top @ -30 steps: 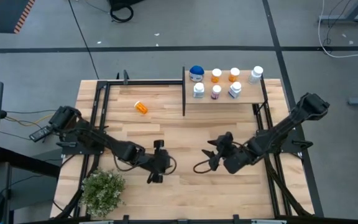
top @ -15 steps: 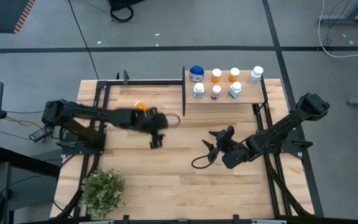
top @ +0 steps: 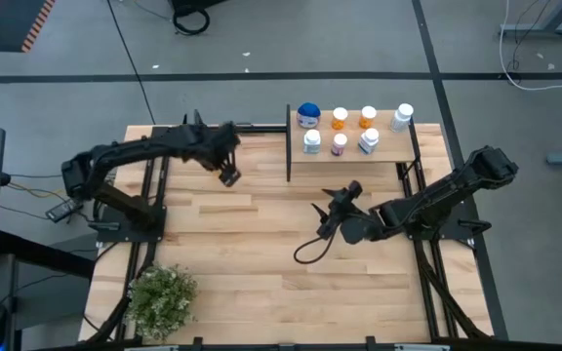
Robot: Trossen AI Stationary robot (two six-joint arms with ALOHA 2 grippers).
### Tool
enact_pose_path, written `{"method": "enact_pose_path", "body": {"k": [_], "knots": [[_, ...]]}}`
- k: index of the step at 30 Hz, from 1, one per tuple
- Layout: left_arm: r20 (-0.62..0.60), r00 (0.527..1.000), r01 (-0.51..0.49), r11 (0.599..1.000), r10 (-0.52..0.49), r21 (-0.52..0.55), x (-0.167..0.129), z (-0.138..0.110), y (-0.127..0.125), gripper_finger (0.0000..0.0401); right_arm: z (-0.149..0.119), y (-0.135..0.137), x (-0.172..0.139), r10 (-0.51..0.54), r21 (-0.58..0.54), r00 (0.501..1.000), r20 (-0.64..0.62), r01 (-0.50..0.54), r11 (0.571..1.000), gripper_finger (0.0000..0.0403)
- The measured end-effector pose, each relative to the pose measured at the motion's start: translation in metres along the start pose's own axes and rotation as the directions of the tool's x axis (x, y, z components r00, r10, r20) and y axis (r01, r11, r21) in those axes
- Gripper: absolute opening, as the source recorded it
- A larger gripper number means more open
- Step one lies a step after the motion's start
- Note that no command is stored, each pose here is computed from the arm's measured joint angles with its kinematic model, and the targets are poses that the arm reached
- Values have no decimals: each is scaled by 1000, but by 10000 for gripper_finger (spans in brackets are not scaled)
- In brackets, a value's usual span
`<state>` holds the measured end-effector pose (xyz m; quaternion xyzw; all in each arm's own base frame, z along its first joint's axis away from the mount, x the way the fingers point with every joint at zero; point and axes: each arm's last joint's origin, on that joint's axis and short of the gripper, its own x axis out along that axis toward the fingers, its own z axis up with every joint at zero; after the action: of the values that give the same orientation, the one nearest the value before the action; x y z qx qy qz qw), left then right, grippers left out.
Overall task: Pick and place medicine bottles onto shelf by color
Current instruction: Put the orange pill bottle on the shelf
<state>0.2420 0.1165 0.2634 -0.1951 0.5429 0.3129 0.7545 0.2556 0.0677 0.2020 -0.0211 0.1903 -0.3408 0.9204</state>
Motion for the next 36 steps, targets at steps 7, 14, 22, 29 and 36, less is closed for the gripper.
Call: {"method": "enact_pose_path", "body": {"k": [7, 14, 22, 29, 36], "knots": [[-45, 978, 169, 895, -205, -412, 20, 4, 63, 287, 13, 3, 5, 103, -25, 994, 49, -102, 995, 256], [18, 990, 125, 804, -141, -582, 23, 9, 78, 286, 19, 10, 4, 323, -97, 944, 61, -317, 944, 256], [-136, 989, -39, 760, -65, -648, 67, 13, 64, 286, 17, 17, 0, 546, -129, 838, 4, -541, 831, 256], [-181, 980, -78, 674, -84, -734, 89, 16, 60, 286, 10, 20, -3, 689, -154, 718, -100, -695, 702, 256], [-195, 977, -108, 597, -84, -795, 89, 15, 58, 286, 3, 21, -5, 749, -174, 635, -189, -773, 611, 257]]}}
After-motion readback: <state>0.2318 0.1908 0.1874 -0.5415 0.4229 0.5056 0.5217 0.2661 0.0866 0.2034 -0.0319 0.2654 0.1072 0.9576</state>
